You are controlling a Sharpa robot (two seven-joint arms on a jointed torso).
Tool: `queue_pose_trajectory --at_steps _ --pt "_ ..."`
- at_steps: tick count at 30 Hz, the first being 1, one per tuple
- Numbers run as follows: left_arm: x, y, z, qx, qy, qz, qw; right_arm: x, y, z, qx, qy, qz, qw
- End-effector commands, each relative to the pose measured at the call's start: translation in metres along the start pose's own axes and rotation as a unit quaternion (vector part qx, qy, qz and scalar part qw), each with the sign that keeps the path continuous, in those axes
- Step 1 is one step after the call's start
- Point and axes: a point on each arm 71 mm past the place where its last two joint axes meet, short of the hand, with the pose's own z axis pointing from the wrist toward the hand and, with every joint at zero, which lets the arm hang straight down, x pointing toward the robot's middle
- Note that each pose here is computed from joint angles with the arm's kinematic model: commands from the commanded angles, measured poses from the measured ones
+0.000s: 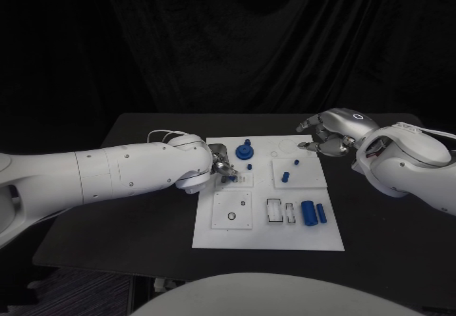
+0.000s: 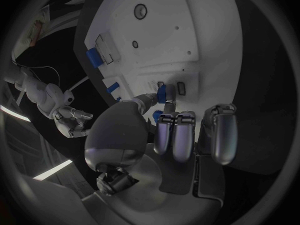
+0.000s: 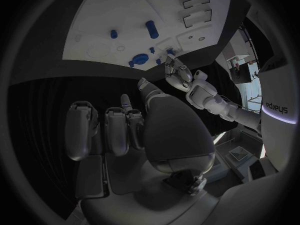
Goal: Assemble the parts on the task board
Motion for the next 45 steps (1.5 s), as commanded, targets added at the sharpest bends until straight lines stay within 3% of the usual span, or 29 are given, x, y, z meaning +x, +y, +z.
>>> queue_pose_trajectory --at_steps 1,33,45 --pt "0.0081 -0.001 0.0016 0.008 0.01 0.0 1.0 0.0017 -0.0016 -0.0008 0.011 0.005 0.004 1.0" --pt "0.0159 -0.0041 0.0043 0.011 0.03 0.011 0.999 0.0038 -0.0024 -0.0002 0.014 0.012 0.005 1.0" --pt "0.0164 0.0004 0.0058 -0.002 0.042 0.02 0.999 0.0047 -0.0026 -0.0004 0.014 0.014 0.005 1.0"
